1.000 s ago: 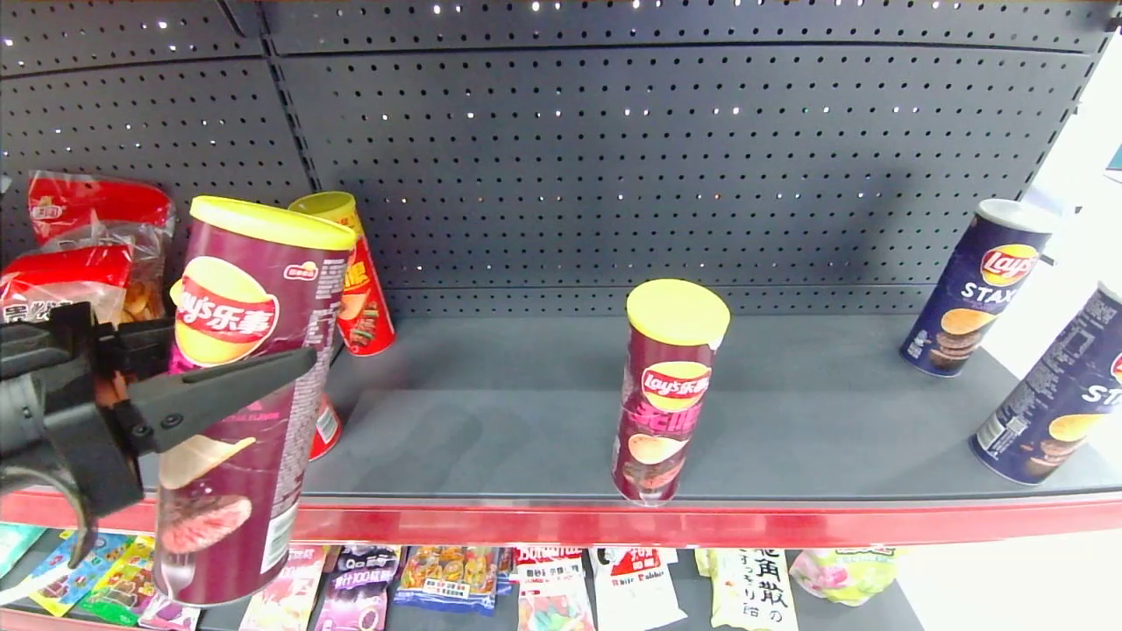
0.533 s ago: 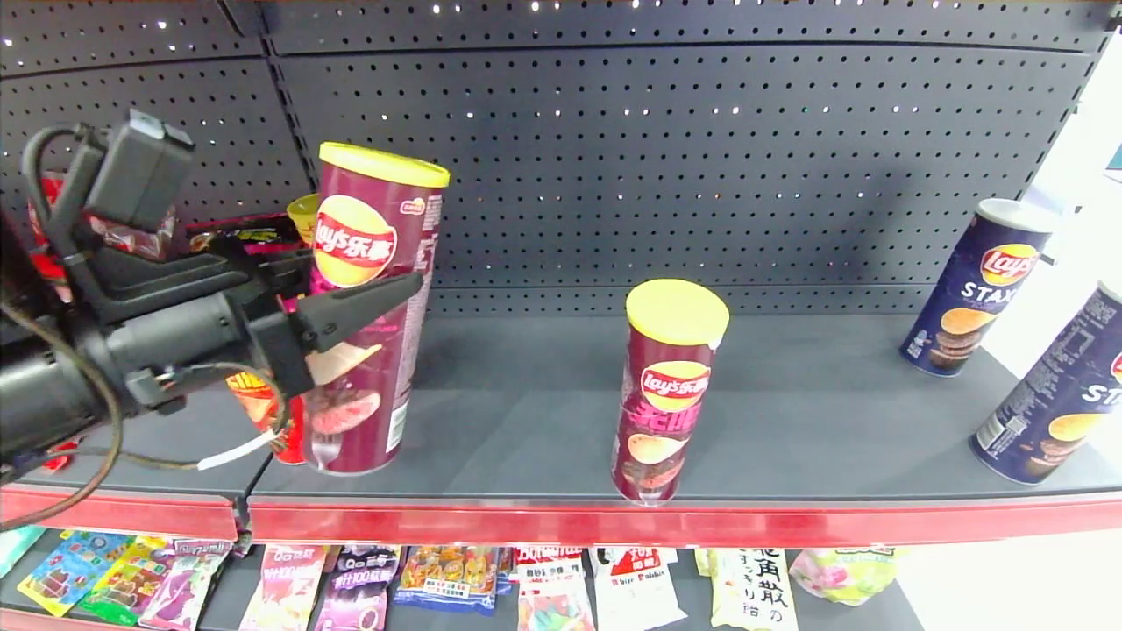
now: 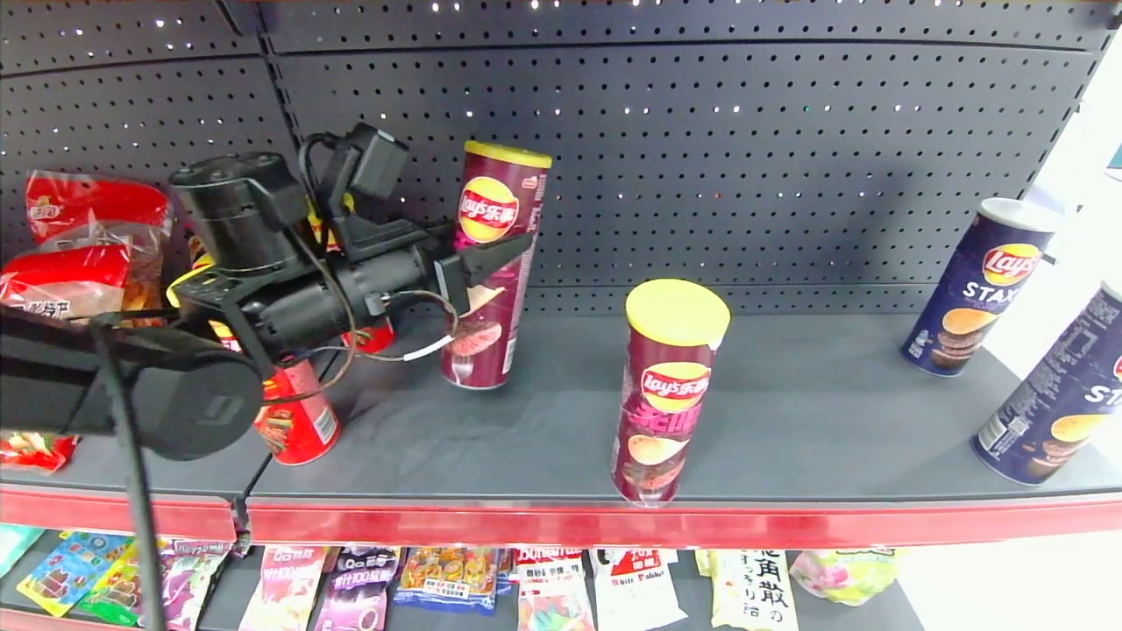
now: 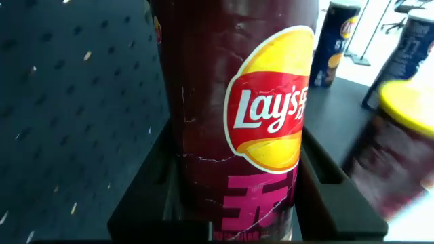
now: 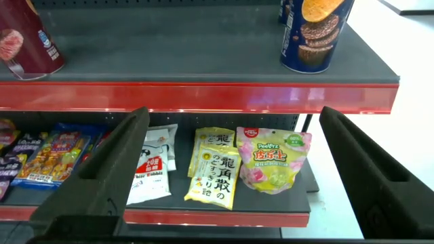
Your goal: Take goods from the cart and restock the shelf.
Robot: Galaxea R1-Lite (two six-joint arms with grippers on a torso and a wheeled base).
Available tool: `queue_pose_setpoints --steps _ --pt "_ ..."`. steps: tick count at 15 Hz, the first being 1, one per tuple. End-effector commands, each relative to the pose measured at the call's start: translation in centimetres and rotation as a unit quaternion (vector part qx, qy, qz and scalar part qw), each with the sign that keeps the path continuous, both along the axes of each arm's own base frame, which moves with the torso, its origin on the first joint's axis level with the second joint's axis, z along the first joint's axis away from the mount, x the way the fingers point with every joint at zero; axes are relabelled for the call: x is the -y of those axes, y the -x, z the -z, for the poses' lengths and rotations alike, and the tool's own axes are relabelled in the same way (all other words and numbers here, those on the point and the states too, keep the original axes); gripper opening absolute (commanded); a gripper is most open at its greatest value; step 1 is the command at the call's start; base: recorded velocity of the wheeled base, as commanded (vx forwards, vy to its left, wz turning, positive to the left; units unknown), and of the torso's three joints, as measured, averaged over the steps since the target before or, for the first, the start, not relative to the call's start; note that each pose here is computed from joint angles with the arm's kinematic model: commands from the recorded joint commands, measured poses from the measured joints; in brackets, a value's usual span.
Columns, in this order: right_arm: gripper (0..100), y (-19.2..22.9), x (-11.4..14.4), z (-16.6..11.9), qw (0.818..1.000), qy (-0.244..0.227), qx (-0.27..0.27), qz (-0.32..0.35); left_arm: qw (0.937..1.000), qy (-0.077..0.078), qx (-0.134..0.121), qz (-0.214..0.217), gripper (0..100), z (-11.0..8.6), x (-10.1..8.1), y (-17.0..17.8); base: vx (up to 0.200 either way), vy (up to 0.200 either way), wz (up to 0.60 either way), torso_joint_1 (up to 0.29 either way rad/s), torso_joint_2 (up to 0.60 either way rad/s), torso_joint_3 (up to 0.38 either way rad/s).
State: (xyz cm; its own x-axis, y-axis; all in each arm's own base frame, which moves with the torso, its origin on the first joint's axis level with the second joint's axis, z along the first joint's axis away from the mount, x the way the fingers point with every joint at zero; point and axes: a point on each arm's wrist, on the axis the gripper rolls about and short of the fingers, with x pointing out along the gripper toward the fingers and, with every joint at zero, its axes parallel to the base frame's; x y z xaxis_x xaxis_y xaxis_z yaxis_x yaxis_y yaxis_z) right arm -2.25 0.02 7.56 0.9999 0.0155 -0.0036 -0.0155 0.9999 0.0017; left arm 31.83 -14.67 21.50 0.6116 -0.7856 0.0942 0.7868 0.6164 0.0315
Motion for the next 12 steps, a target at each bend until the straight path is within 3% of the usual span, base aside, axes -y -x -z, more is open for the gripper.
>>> queue_pose_setpoints --steps 1,5,7,9,12 --pt "100 0.0 0.0 0.0 1.0 0.0 0.0 -0.001 0.9998 -0.005 -0.012 0.014 0 2.5 2.7 -3.0 0.0 0.0 0.0 0.0 0.0 0.0" --pt "100 0.0 0.0 0.0 1.0 0.0 0.0 -0.001 0.9997 0.0 -0.002 0.023 0 3.0 4.4 -4.9 0.0 0.0 0.0 0.0 0.0 0.0" --pt "100 0.0 0.0 0.0 1.0 0.0 0.0 -0.001 0.9986 0.002 -0.007 0.053 0 3.5 5.7 -5.4 0.0 0.0 0.0 0.0 0.0 0.0" --pt "100 0.0 0.0 0.0 1.0 0.0 0.0 -0.001 0.9965 0.029 -0.003 0.078 0 3.7 7.1 -6.1 0.0 0.0 0.0 0.0 0.0 0.0" --pt "100 0.0 0.0 0.0 1.0 0.0 0.0 -0.001 0.9956 0.037 0.0 0.085 0 4.4 8.0 -6.8 0.0 0.0 0.0 0.0 0.0 0.0"
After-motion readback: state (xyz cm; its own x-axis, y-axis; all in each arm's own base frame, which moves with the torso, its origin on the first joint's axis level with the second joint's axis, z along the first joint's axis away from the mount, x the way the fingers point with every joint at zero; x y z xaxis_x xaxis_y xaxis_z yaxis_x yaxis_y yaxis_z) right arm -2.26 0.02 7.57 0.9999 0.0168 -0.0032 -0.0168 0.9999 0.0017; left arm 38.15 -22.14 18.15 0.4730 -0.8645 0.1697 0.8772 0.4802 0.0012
